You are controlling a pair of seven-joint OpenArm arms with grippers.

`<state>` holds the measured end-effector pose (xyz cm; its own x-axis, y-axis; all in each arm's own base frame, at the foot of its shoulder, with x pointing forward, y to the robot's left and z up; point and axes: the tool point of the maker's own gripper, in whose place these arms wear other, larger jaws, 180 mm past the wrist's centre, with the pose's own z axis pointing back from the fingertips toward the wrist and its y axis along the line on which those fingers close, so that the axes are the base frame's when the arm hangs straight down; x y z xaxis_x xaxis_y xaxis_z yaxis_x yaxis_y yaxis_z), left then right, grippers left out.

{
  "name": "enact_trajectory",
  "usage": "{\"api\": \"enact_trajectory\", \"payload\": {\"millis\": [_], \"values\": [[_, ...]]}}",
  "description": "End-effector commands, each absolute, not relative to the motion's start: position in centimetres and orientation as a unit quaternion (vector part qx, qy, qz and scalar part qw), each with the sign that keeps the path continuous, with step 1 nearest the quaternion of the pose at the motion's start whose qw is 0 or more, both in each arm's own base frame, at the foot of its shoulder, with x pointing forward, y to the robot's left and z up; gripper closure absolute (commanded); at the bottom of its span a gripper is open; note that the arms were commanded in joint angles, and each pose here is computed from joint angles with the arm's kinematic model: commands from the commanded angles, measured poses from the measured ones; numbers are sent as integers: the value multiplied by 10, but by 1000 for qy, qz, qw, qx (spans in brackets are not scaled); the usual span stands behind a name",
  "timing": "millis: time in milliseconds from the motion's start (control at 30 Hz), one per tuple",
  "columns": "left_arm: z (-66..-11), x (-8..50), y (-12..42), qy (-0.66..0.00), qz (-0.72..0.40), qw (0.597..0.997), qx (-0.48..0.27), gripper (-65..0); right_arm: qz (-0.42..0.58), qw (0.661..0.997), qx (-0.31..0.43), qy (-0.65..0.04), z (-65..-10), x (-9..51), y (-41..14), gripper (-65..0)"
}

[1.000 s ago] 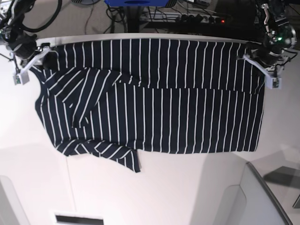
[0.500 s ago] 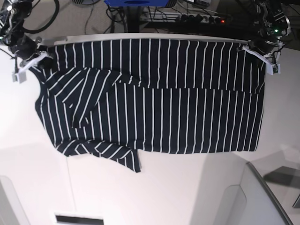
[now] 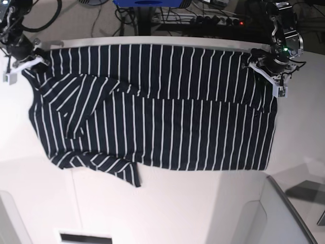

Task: Layout the t-shirt on the table in an organized manner, then fold the t-shirt properly
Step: 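Grasp the shirt's corners with both grippers, then pull the crumpled sleeve fabric with the right gripper toward the shirt's edge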

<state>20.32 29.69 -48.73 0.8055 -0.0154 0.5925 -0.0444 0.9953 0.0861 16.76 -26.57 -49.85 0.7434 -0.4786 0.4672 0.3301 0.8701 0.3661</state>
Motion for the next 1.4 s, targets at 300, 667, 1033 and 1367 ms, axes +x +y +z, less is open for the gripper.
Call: {"api": "enact_trajectory", "payload": {"millis": [300,667,1033,1367], "values": [[-495,177,303,-278,4,959,56,0,-223,929,105,-277,-497,162,-282,-6],[-452,175,345,-321,34,940,112,0,-195,927,96,-306,-477,177,-284,-6],[-393,209,336,-367,-1,920,138,0,-20,920,150,-360,-427,227,-193,-6],[-413,198,313,-354,18,929,111,0,-46,932,198,-301,-476,232,-171,-6]]}}
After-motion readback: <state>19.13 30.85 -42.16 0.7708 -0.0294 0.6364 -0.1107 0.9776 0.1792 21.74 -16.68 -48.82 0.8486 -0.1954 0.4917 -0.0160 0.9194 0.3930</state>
